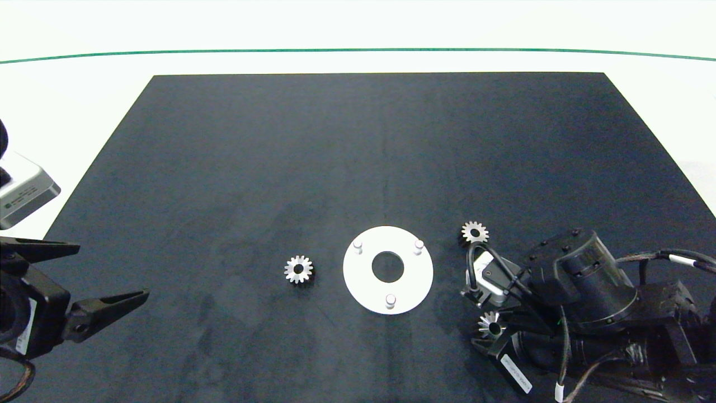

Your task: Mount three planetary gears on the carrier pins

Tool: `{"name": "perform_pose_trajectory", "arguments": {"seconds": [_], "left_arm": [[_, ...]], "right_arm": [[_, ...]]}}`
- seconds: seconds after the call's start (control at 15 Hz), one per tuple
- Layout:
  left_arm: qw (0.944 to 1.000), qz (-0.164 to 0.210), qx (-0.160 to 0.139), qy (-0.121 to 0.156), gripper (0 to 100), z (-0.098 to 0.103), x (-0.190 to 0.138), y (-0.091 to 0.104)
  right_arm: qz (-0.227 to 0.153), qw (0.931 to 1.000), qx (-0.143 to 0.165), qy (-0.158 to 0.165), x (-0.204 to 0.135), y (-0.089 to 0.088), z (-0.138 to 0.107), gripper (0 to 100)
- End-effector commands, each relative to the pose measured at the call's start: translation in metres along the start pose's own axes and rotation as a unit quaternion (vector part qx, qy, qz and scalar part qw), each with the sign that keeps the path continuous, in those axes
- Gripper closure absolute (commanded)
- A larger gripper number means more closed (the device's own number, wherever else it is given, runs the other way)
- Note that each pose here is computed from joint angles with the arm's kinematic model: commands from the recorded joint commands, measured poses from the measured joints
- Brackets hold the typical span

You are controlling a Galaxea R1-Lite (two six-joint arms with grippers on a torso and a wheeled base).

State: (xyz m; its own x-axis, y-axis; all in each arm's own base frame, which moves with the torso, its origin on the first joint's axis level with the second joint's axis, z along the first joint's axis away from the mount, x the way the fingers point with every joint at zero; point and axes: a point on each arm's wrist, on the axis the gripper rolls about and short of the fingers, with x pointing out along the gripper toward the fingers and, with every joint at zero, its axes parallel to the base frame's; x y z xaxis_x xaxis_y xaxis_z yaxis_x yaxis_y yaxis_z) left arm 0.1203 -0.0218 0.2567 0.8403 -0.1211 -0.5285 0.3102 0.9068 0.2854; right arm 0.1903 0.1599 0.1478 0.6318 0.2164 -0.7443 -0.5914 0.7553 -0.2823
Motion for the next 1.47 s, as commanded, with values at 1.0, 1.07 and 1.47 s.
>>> {"name": "perform_pose_trajectory", "arguments": {"seconds": [1.0,1.07,1.47], "left_arm": [[1.0000,0.001,0.001,-0.002,0,-0.0008,-0.0019,-0.0001],[1.0000,0.001,0.001,-0.002,0,-0.0005,-0.0021,0.0000],[0.9999,0.004,0.001,-0.009,0,-0.0007,-0.0062,0.0002]], "right_arm": [[-0.002,1.0000,0.000,0.001,-0.0003,-0.0001,-0.0020,88],[-0.002,1.0000,0.000,0.001,-0.0003,-0.0001,-0.0020,90],[-0.001,0.9999,0.007,-0.011,-0.0082,-0.0028,0.0001,100]]}}
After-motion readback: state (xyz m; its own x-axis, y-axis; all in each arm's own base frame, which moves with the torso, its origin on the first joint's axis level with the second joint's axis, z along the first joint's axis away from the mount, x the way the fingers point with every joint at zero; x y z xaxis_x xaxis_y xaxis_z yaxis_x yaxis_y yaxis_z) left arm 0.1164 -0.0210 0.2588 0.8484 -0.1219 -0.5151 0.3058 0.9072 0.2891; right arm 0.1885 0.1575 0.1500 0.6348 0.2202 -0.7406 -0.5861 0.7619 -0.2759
